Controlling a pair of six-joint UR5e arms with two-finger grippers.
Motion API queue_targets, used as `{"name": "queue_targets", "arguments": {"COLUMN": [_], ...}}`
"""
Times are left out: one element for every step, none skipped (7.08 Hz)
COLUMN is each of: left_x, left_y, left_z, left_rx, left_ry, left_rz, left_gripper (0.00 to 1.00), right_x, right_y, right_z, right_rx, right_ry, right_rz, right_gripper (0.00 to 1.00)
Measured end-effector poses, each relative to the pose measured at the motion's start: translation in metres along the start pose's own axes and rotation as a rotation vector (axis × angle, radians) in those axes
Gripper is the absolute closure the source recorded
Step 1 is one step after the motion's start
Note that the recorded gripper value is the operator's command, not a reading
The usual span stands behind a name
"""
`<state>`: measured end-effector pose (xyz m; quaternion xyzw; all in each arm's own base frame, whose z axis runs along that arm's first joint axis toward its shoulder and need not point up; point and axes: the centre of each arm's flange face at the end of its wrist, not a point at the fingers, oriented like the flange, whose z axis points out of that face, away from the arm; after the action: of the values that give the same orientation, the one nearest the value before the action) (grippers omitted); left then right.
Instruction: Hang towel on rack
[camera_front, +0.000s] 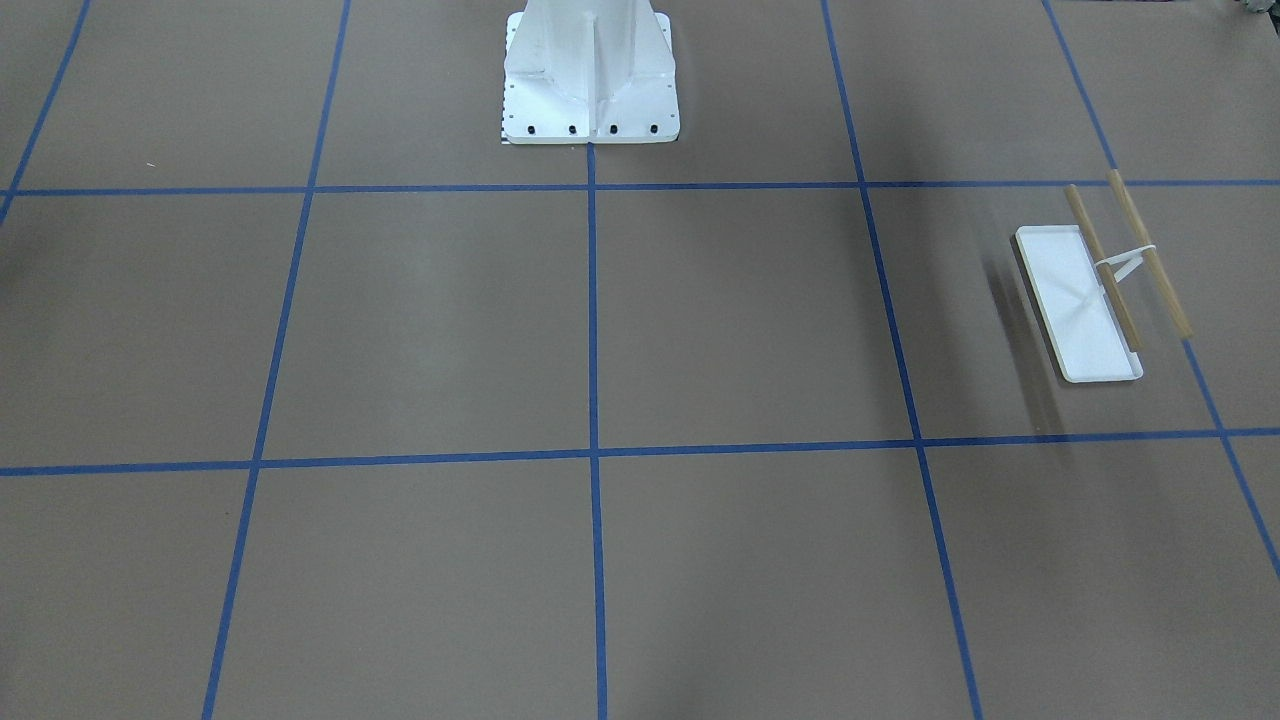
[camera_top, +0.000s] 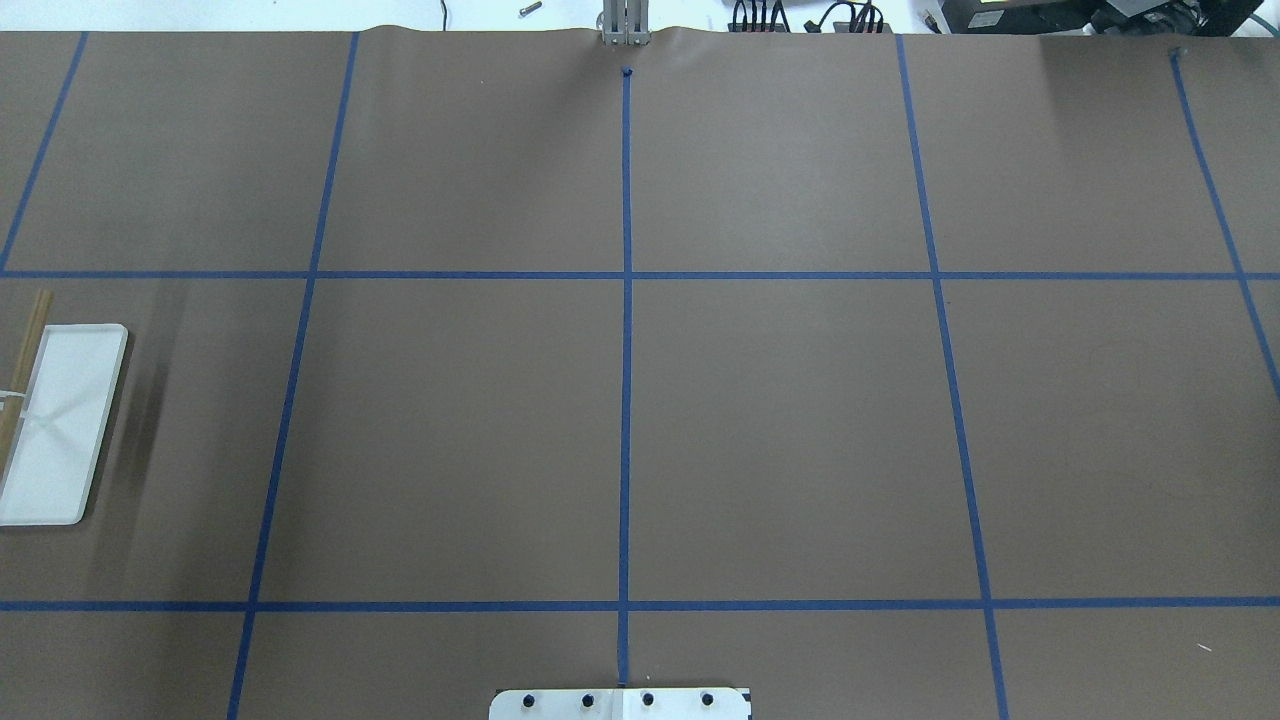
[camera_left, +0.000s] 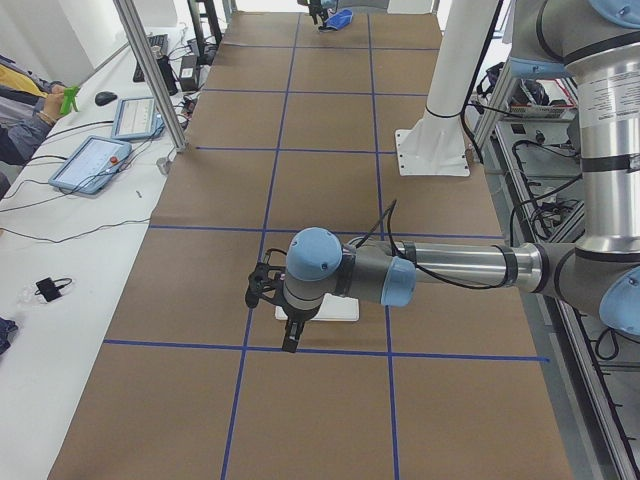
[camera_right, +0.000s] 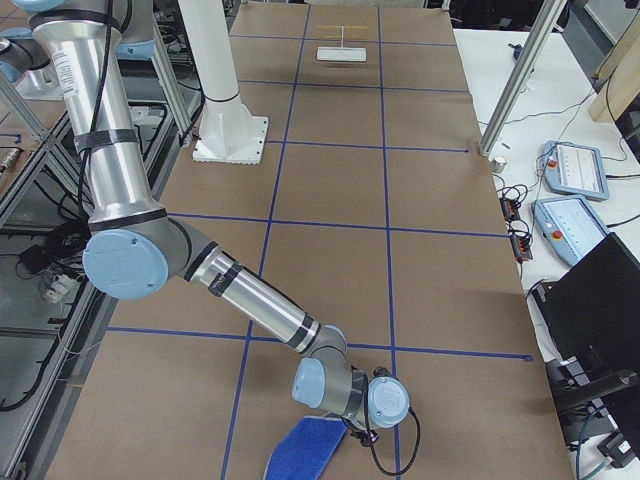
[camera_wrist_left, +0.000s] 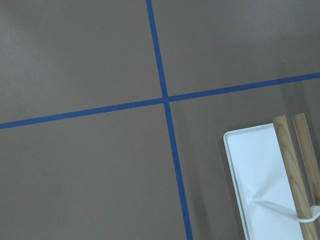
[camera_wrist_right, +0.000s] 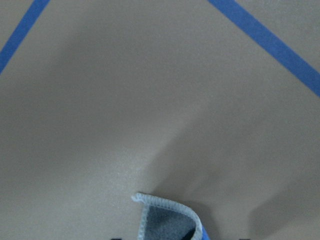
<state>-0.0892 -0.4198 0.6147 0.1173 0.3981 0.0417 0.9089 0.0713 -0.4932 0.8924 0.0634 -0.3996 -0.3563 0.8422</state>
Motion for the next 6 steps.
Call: {"name": "queue_targets", "arguments": {"left_x": [0.0001,-0.0001,-0.0003,-0.0004,-0.0003,-0.0001], "left_y": [0.0001,0.0001,0.0002,0.0002,0.0002,0.0001], "left_z": [-0.0001,-0.0002,-0.0003,-0.0002,-0.0001,0.0], "left_rx": [0.0,0.0,0.001,0.001,0.0,0.0], "left_ry": [0.0,0.0,-0.001,-0.001,-0.001,-0.001], "left_rz": [0.0,0.0,-0.001,-0.001,-0.001,0.0], "left_gripper": [0.02,0.02,0.02,0.02,0.02,0.02], "right_x": [0.001,0.0006,-0.0005,-0.0011,-0.0012,-0.0007], "right_y": [0.0012,-0.0027,-0.0075,-0.0085,-0.0079,-0.0061], "right_z": [-0.0002,0.0016,0.0047,0.0071,0.0082,0.0084], "right_rx": [-0.008,-0.018,-0.028,-0.036,-0.04,-0.045], "right_ry": [0.006,0.008,0.007,0.006,0.006,0.01], "right_rz": [-0.008,-0.017,-0.026,-0.029,-0.031,-0.03], "right_gripper": [0.23,0.23,0.23,0.35,0.48,0.62]}}
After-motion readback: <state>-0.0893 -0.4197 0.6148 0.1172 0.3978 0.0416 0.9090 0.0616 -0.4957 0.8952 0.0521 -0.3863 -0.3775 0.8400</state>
